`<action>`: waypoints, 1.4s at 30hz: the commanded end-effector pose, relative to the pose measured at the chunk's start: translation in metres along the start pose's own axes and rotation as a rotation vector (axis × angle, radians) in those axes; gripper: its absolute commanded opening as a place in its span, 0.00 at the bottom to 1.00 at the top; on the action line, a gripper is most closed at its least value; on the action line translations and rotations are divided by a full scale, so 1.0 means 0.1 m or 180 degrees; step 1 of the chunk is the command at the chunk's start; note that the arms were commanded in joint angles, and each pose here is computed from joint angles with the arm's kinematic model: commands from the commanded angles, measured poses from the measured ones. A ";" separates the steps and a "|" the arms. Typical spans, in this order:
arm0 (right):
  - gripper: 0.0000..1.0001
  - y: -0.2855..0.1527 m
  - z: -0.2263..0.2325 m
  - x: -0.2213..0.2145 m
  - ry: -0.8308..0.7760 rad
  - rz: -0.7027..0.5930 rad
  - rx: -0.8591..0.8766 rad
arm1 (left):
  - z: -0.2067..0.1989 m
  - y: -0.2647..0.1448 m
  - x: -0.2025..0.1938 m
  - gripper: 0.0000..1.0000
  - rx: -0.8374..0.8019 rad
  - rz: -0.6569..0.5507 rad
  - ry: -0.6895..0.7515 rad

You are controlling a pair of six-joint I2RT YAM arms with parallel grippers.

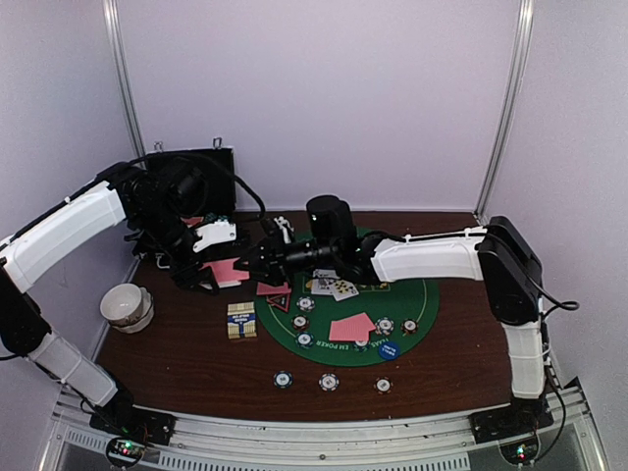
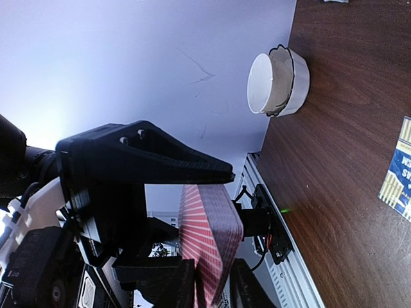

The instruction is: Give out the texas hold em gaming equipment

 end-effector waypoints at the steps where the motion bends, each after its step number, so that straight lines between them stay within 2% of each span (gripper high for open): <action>1: 0.18 -0.14 0.21 0.01 -0.0134 -0.0006 0.0064 | -0.02 -0.08 0.01 0.00 0.0073 -0.0116 0.0074; 24: 0.08 -0.27 0.38 -0.06 -0.0133 0.0016 0.0105 | 0.02 -0.01 0.00 0.00 0.0110 -0.0009 0.0062; 33: 0.20 -0.14 0.30 -0.07 -0.0056 0.0093 0.0116 | 0.01 -0.02 0.01 0.00 0.0110 -0.0024 0.0073; 42: 0.00 -0.17 0.30 0.00 -0.0047 0.0094 0.0117 | 0.02 -0.02 0.01 0.00 0.0120 -0.0018 0.0070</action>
Point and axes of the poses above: each gripper's point midway between its finger pads, its own y axis out along the fingers, its own z axis along the line the jaws close on, x = y × z, the point moved 10 cm from there along -y, back along the fingers, and after that the axes turned 11 degrees about -y, right-handed, at the moved point
